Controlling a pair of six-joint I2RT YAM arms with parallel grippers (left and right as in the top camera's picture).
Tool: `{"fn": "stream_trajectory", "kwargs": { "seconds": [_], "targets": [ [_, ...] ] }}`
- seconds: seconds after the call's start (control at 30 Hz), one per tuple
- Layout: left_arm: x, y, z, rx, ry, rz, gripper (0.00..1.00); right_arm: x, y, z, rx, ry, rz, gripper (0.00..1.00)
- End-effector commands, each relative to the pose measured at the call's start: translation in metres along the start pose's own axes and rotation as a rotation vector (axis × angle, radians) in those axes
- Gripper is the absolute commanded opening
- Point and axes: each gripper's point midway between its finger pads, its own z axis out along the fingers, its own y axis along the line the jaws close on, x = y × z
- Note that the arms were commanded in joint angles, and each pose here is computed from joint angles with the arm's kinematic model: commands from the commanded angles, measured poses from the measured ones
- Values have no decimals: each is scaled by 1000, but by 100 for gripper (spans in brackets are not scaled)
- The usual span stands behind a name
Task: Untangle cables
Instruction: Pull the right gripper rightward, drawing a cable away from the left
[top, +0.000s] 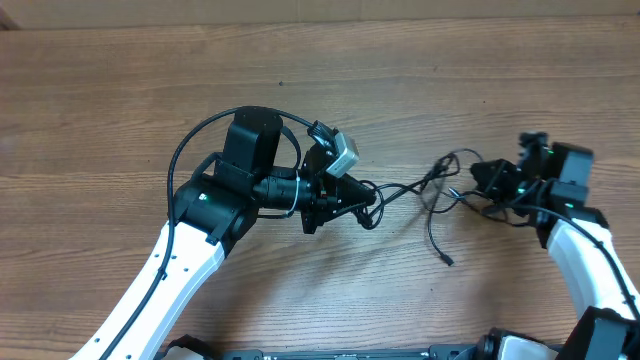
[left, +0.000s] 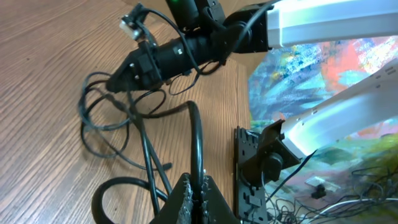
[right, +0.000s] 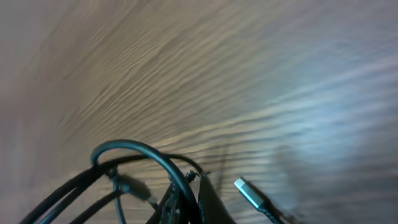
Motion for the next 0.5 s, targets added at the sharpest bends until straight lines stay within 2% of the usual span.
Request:
{"fn": "stream_trajectory", "kwargs": {
  "seconds": [0.0, 0.47],
  "targets": [
    [-9, -13, -5, 48, -23, 58, 4, -13, -21, -9, 50, -43, 91, 4],
    [-10, -28, -7, 135, -38, 121, 4, -15, -62, -23, 175, -69, 185, 4]
  ]
}}
